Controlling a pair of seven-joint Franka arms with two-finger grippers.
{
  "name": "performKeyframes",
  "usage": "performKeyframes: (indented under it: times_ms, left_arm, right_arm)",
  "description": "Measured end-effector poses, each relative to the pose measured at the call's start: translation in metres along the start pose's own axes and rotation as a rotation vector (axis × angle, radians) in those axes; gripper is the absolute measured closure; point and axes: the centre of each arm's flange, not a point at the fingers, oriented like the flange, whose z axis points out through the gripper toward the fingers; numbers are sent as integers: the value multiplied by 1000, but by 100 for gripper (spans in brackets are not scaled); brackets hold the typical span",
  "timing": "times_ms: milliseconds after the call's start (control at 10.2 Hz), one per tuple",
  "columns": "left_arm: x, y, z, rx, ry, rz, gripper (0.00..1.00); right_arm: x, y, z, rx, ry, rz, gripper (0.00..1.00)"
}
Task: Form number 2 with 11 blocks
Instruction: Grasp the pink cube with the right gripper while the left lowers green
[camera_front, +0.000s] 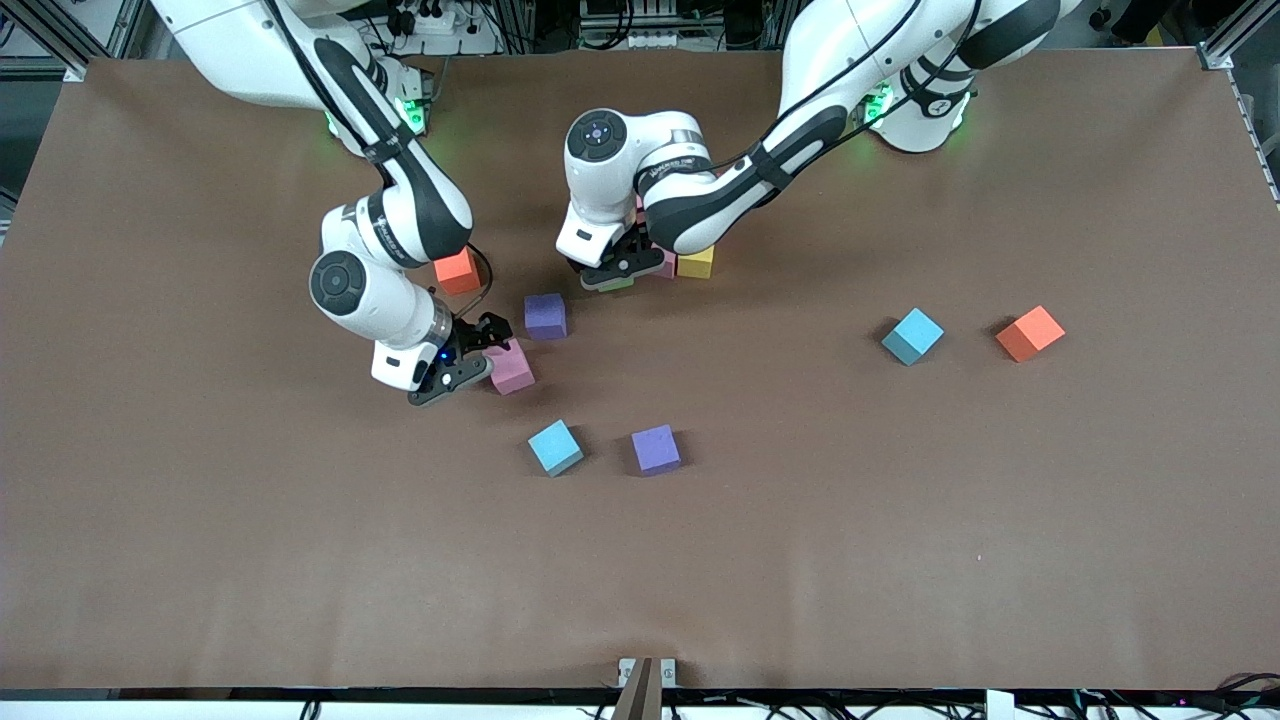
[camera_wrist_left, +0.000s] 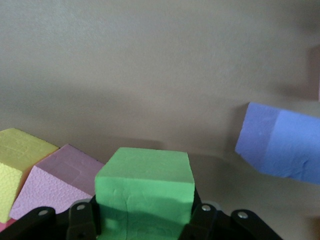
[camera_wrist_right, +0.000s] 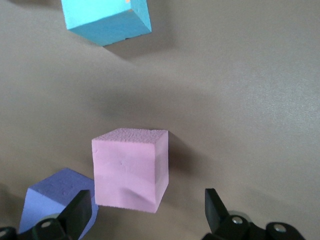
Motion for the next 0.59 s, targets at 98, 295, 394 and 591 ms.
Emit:
performKeyframes:
  times_ms: [98, 295, 394, 591]
  left_arm:
    - [-8, -1, 5, 6, -6, 16, 39]
    - [-22, -2, 14, 14, -16, 37, 39]
    - [-27, -2, 18, 15, -22, 44, 39]
    - [-36, -3, 24, 20, -31, 61, 39]
  right_arm:
    - [2, 0, 4, 4, 2, 6, 0]
    - [7, -10, 13, 9, 6, 38, 0]
    - [8, -18, 18, 11, 4, 47, 0]
    - [10, -23, 24, 11, 8, 60, 0]
